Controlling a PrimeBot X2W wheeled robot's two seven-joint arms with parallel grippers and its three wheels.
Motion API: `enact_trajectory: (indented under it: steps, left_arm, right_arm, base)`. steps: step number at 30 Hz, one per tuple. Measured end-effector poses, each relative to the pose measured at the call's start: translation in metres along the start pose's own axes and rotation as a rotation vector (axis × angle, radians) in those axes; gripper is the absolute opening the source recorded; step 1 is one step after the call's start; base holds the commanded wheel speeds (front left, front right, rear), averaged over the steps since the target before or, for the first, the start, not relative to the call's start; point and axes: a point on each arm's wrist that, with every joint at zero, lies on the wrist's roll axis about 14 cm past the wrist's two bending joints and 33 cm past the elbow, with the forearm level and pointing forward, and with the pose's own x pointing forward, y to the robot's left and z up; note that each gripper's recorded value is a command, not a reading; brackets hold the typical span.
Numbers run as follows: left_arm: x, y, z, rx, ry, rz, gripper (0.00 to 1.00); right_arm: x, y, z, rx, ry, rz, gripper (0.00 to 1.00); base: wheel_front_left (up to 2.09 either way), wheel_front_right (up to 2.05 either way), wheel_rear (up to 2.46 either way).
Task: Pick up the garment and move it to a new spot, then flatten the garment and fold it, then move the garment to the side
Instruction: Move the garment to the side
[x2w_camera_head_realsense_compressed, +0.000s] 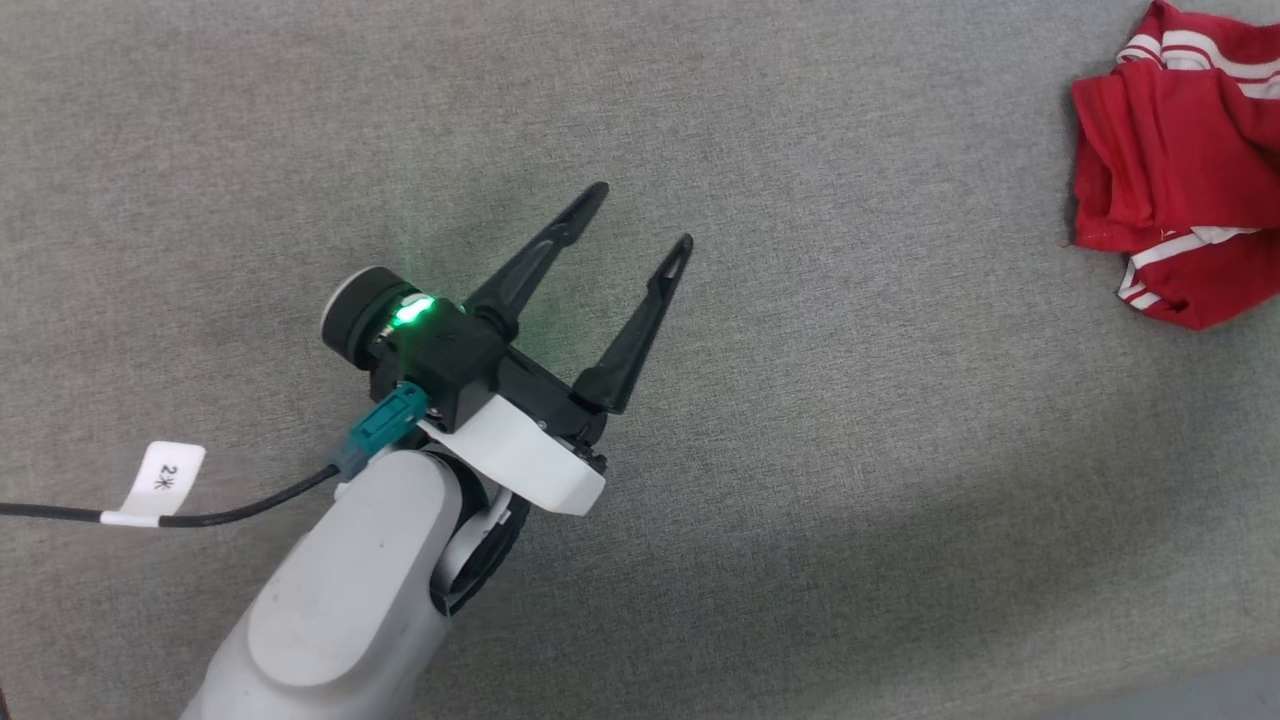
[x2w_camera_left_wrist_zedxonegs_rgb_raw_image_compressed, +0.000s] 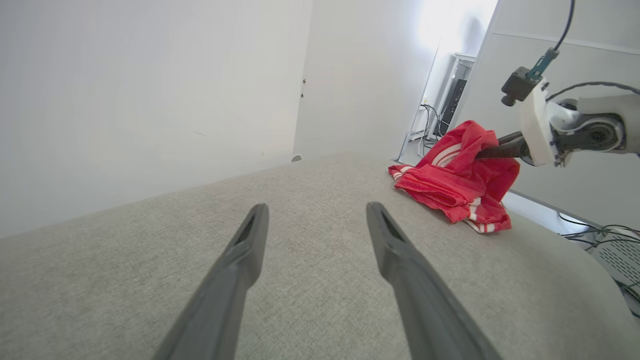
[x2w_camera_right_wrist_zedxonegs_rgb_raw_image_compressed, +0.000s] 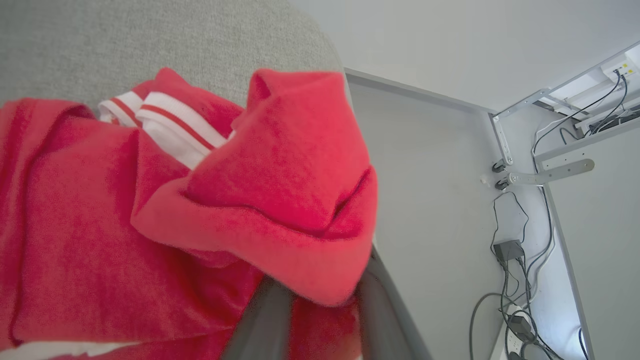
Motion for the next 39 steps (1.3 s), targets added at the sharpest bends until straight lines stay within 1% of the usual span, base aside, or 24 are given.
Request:
enact_trajectory:
  steps: [1,8,9,13,15,20,28,34,39]
  left_arm:
    - [0.000,0.002,0.002,0.003,-0.004,0.006,1.00]
    - [-0.009,0.014,0.014,0.014,-0.025,0.059,1.00]
    - [-0.014,0.018,0.017,0.016,-0.030,0.082,1.00]
    - [-0.028,0.028,0.029,0.025,-0.048,0.141,1.00]
    - [-0.037,0.036,0.035,0.029,-0.060,0.182,1.00]
    - [-0.061,0.052,0.060,0.053,-0.113,0.286,1.00]
    - [-0.108,0.063,0.093,0.120,-0.170,0.425,1.00]
    - [-0.149,0.060,0.105,0.162,-0.183,0.514,1.00]
    - [-0.189,0.055,0.107,0.188,-0.172,0.594,1.00]
  right_arm:
    - [0.001,0.001,0.001,0.000,-0.003,-0.002,1.00]
    - [-0.005,-0.012,0.019,0.041,-0.075,-0.036,1.00]
    - [-0.009,-0.015,0.026,0.067,-0.109,-0.041,1.00]
    - [-0.020,-0.019,0.042,0.107,-0.196,-0.047,1.00]
    - [-0.025,-0.015,0.050,0.124,-0.244,-0.037,1.00]
    - [-0.039,0.007,0.067,0.167,-0.362,0.017,1.00]
    - [-0.071,0.054,0.092,0.218,-0.539,0.142,1.00]
    - [-0.097,0.090,0.089,0.244,-0.604,0.242,1.00]
    - [-0.120,0.118,0.084,0.293,-0.648,0.317,1.00]
  base:
    - [0.00,0.00,0.00]
    - [0.00,0.00,0.00]
    - [0.00,0.00,0.00]
    - [0.00,0.00,0.00]
    - [0.00,0.00,0.00]
    - [0.00,0.00,0.00]
    - [0.00,0.00,0.00]
    - [0.00,0.00,0.00]
    - [0.00,0.00,0.00]
